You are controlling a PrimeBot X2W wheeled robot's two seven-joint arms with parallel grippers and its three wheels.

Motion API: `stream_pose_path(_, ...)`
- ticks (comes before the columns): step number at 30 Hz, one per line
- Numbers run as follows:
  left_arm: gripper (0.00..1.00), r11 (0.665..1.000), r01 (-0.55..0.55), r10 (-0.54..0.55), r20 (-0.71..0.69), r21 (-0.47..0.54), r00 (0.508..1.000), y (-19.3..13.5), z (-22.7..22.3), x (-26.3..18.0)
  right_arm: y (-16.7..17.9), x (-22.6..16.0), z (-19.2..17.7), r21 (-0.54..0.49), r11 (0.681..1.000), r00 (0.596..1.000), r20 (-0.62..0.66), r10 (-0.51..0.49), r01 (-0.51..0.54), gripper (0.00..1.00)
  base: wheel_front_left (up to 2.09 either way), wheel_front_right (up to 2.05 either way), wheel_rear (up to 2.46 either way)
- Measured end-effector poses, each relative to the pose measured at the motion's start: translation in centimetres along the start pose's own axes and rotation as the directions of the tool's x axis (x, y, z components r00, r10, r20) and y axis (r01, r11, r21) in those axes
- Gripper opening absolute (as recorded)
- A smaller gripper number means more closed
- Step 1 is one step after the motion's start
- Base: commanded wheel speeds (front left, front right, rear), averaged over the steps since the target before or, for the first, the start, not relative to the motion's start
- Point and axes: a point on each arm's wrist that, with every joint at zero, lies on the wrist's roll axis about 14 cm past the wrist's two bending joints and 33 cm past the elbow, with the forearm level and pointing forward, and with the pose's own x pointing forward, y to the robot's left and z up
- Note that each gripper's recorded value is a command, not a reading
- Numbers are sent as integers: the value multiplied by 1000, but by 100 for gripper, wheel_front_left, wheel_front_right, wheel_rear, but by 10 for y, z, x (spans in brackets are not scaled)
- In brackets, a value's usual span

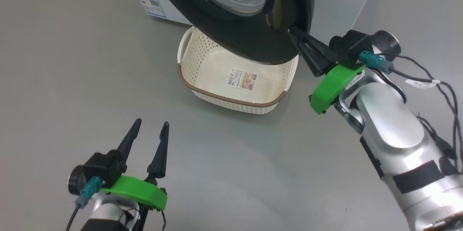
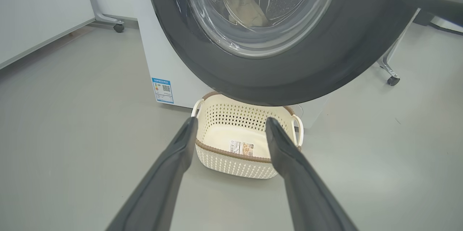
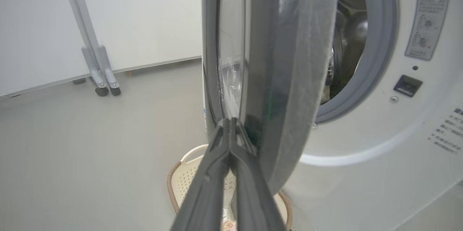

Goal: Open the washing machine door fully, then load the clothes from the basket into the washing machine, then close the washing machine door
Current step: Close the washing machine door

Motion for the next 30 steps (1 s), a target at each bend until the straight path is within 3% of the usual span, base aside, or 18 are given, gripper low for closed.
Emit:
stream_pose_path(22,100,1000,-13,13,-37,1,999,10,-16,40,-105,49,-27,-42,980,981,6,-194,194,0,0,0,0)
stream_pose_path(30,100,999,-41,40,-66,-4,997,18,-27,42,-130,68,-35,-78,972,975,7,-222,222,0,0,0,0)
